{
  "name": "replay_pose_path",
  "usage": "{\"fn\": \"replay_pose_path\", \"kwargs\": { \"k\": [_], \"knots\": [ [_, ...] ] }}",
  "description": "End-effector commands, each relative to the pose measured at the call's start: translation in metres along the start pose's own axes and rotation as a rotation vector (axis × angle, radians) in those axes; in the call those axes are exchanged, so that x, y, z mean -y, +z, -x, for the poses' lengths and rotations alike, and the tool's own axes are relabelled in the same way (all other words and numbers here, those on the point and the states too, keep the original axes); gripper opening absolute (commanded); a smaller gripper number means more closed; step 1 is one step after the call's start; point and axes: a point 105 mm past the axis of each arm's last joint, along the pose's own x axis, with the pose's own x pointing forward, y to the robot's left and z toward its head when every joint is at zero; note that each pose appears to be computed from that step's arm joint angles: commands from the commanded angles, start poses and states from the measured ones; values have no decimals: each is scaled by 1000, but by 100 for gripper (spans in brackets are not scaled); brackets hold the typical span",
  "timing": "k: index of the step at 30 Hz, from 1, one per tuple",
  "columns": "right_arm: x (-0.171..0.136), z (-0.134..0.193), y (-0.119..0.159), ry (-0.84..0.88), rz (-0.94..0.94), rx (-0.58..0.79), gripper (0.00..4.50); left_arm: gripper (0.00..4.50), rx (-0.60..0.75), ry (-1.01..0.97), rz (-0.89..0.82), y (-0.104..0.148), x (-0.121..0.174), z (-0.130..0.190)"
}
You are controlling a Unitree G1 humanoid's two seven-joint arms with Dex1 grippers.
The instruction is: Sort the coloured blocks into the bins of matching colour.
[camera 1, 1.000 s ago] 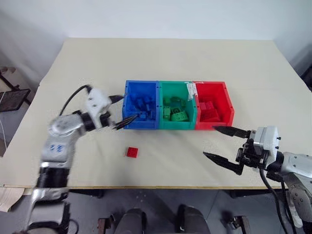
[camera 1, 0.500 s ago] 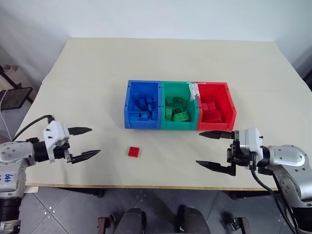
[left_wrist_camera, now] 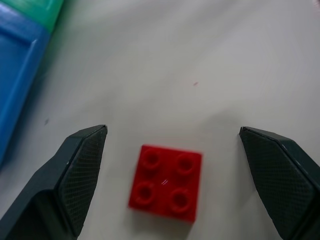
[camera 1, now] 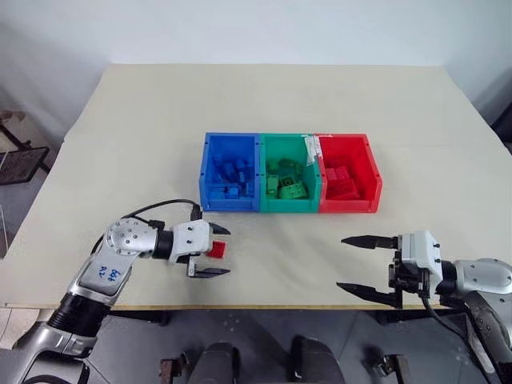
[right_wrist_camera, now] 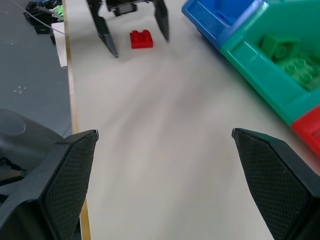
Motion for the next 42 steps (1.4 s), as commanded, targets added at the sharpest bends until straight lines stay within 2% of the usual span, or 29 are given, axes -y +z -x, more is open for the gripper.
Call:
{"fn": "replay_pose_path", "kwargs": {
  "k": [1,5,9,10,12,17,21,25,28,31,34,36,38,42],
  "knots": [
    [-2,1,10,-16,45,16,450,392,-110,40,20,-22,-7,8],
    [-6,1,9,-28,37,11,450,270,-141,19,18,-28,-9,10],
    [-5,5,7,-64,34,3,450,149,-106,-11,10,-25,-5,5],
    [-4,6,7,-73,36,2,450,141,-93,-12,4,-23,-5,4],
    [-1,9,7,-119,35,12,450,141,-25,-9,8,-10,-6,-2],
    [4,24,12,-295,6,77,450,141,197,28,33,43,-18,-18],
    [16,47,21,-563,22,153,450,141,424,134,150,111,-48,-50],
    [17,65,17,-749,9,134,450,141,521,236,212,174,-86,-91],
    [18,73,20,-847,0,147,450,141,551,273,191,201,-103,-114],
    [12,72,21,-879,-8,150,450,141,514,268,109,212,-109,-137],
    [4,68,22,-890,-17,148,450,141,422,285,36,207,-113,-157],
    [3,67,23,-897,-18,149,450,141,412,280,21,207,-114,-161],
    [3,67,24,-907,-16,151,450,218,405,288,-1,208,-116,-162],
    [0,67,26,-926,-14,162,450,340,445,269,-23,211,-115,-159]
  ]
}}
